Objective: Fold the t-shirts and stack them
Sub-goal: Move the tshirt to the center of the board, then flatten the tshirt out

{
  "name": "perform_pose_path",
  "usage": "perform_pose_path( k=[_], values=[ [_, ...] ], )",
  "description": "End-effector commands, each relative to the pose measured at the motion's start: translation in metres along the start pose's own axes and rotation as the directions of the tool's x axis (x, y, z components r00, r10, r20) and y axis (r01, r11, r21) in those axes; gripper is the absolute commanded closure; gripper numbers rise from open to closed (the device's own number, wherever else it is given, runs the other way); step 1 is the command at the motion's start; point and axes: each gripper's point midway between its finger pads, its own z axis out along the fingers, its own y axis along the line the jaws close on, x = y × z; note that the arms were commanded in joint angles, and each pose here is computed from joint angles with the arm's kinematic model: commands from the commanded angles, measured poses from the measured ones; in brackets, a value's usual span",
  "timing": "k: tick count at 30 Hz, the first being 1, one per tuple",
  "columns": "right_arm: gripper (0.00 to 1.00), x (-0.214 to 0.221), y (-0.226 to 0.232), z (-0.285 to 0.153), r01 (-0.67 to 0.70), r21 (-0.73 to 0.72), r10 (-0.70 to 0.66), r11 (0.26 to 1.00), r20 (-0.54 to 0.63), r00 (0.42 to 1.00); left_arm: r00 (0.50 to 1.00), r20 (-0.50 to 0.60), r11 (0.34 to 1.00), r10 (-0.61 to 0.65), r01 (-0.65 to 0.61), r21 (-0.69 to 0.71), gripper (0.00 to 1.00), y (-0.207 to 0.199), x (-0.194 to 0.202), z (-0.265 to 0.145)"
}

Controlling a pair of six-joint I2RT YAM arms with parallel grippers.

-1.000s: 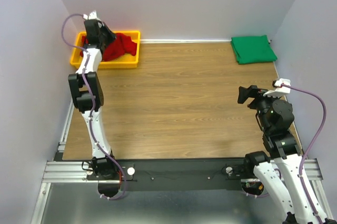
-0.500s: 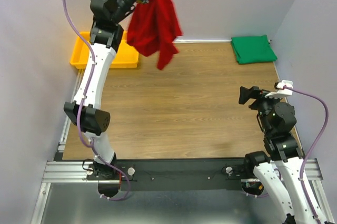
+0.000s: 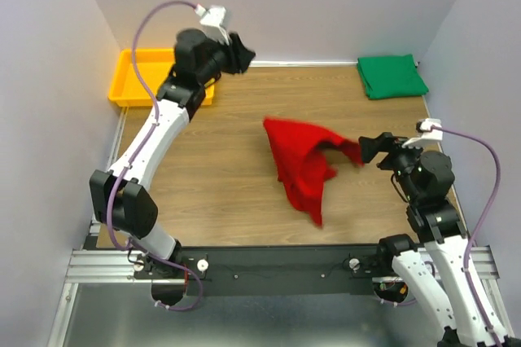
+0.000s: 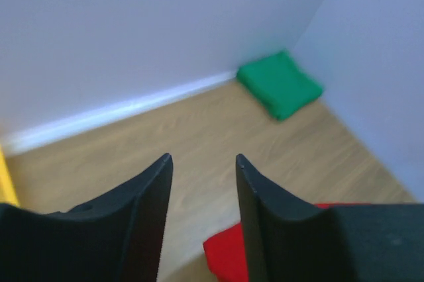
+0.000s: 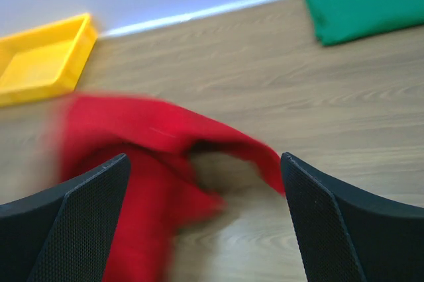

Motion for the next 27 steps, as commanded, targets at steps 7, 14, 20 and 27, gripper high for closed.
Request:
perform_pose_path(
  k=[7,14,20,27],
  values=[
    [0.00,0.079,0.046,0.021,-0.155,-0.187,0.063,0.970,-0.426,0.902,0.967,-0.246,0.991,-0.066,0.035,-0.132,0.40,-0.007,0.132,-0.045],
    [0.00,0.155,0.043,0.032,-0.236,-0.121,0.090,0.964,-0.689,0.719,0.850,-0.495,0.979,-0.179,0.103,-0.178,0.40,-0.052,0.264,-0.106],
    [0.00,0.166,-0.005,0.063,-0.150,0.180,0.231,0.972,-0.618,0.751,0.749,-0.640,0.985,-0.171,0.148,-0.091,0.26,-0.127,0.314,-0.138],
    [0.07,0.151,-0.061,0.113,-0.199,0.392,0.378,0.898,-0.458,0.805,0.625,-0.780,0.997,-0.029,0.071,0.020,0.25,-0.186,0.356,-0.147]
  ],
)
